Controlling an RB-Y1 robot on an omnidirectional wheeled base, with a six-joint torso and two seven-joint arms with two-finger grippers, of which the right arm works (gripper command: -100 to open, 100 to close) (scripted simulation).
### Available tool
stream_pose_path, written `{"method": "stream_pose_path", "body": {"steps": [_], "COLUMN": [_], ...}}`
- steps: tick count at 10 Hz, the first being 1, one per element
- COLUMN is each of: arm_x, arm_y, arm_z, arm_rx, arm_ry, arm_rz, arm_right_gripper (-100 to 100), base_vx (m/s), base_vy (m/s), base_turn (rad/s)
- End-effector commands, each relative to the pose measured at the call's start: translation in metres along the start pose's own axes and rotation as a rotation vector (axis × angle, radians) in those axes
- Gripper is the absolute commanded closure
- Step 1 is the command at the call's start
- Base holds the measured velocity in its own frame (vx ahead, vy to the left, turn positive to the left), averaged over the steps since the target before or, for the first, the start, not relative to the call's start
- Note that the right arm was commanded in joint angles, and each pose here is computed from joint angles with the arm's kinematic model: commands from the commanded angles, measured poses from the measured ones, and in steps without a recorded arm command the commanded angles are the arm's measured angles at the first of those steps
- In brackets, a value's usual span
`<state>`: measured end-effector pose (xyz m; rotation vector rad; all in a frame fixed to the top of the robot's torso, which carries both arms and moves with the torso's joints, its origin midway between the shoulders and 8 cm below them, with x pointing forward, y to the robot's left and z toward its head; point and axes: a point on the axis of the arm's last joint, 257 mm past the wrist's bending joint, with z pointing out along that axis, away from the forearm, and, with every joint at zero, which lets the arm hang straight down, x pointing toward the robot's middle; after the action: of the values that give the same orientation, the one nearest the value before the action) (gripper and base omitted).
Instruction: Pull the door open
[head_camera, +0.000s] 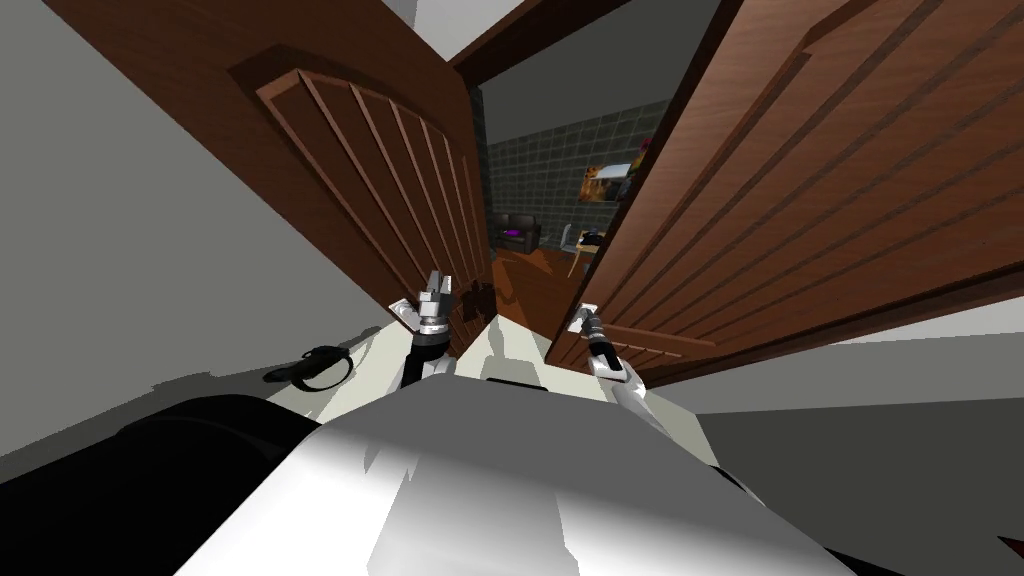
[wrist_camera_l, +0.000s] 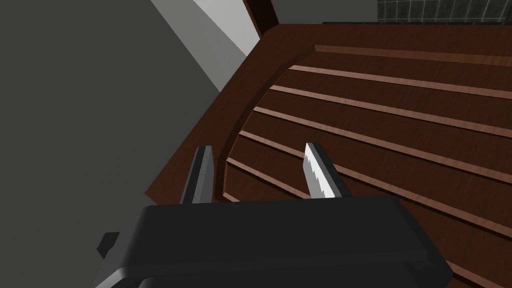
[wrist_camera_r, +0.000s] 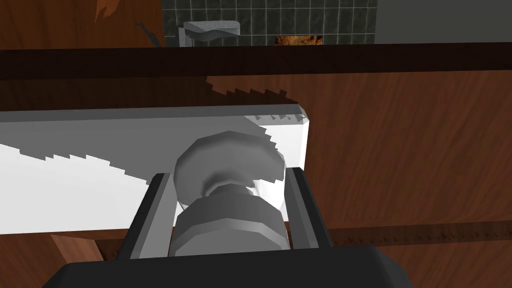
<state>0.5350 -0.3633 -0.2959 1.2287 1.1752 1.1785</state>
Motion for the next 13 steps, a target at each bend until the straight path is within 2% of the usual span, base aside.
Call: {"method": "stream_pose_path", "body": {"steps": [1, 4, 5, 6, 13], "arm_x": [0.002, 0.007, 0.007, 0.009, 0.017], "arm_y": [-0.001, 0.000, -0.001, -0.003, 0.000], "arm_z": [-0.0034, -0.0071, -0.0057, -0.0111, -0.0266], "arm_rx": [0.002, 0.002, 0.002, 0.007, 0.001], "arm_ry": [0.019, 0.052, 0.046, 0.066, 0.145], "arm_rz": [-0.001, -0.001, -0.003, -0.002, -0.002], "arm_right_gripper": [100, 100, 100, 100, 100], "base_vx": [-0.249, -0.246, -0.116, -0.151, -0.193], "base_vy": [-0.145, -0.070, -0.022, -0.057, -0.108], "base_turn": [0.161, 0.109, 0.020, 0.101, 0.110]}}
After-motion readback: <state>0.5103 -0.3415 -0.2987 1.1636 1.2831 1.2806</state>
